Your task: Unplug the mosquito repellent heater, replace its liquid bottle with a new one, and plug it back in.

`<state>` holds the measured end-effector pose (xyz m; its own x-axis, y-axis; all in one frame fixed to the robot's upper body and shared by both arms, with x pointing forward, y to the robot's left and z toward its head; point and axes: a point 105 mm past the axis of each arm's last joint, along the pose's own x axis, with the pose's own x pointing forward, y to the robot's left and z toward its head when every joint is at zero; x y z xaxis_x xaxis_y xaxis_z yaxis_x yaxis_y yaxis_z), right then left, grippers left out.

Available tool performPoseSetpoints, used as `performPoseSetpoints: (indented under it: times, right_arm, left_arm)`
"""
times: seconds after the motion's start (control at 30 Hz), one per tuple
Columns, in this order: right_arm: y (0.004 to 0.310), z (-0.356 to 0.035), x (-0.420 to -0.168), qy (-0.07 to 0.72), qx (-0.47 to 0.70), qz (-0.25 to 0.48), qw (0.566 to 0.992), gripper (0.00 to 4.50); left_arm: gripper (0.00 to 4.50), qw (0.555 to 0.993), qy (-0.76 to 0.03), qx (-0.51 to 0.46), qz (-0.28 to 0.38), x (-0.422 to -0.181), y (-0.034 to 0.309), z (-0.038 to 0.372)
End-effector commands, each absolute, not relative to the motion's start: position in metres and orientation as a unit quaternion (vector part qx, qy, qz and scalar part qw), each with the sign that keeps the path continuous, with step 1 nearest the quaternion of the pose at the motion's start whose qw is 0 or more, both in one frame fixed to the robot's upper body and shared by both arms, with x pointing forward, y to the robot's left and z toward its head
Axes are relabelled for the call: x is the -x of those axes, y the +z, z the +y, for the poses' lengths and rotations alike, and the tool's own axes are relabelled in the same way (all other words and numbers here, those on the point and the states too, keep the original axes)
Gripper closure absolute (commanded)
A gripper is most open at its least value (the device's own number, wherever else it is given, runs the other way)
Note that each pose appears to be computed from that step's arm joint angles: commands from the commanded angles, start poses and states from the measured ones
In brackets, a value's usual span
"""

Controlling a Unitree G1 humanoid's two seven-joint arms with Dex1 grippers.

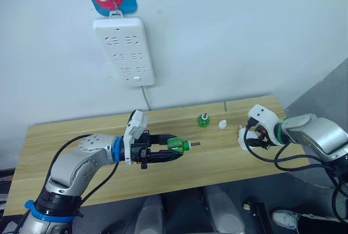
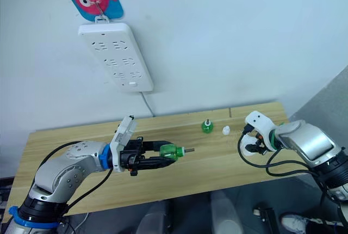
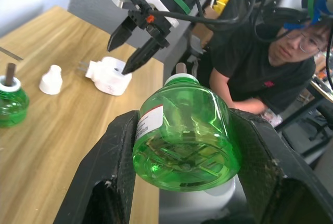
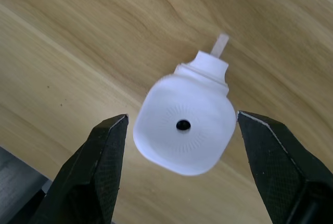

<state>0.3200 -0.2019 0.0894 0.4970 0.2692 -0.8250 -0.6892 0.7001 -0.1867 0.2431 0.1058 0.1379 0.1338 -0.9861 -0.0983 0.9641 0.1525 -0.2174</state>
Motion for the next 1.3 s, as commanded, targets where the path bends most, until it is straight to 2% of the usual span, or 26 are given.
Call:
performPoseSetpoints:
  times: [0.03, 0.37, 0.67, 1.03, 1.27, 1.3]
  right_arm:
    - [0.090, -0.203, -0.321, 0.288, 0.263, 0.412, 0.823, 1.04]
    - [0.078, -0.201, -0.321, 0.284, 0.268, 0.422, 0.818, 1.04]
    - [0.070, -0.207, -0.325, 0.250, 0.244, 0.439, 0.828, 1.04]
    - [0.068, -0.210, -0.309, 0.259, 0.255, 0.445, 0.818, 1.04]
    - [0.070, -0.214, -0.312, 0.249, 0.258, 0.431, 0.828, 1.04]
    - [0.070, -0.214, -0.312, 0.249, 0.255, 0.429, 0.830, 0.86]
  left_arm:
    - [2.25, 0.749, -0.657, 0.041, 0.084, -0.238, 0.149, 0.102]
    - [2.25, 0.752, -0.652, 0.046, 0.083, -0.238, 0.151, 0.099]
    - [2.25, 0.754, -0.649, 0.048, 0.085, -0.238, 0.151, 0.096]
    - [2.25, 0.755, -0.648, 0.053, 0.085, -0.241, 0.152, 0.091]
    - [2.25, 0.757, -0.645, 0.054, 0.084, -0.242, 0.152, 0.089]
    - [2.25, 0.758, -0.645, 0.054, 0.084, -0.242, 0.152, 0.089]
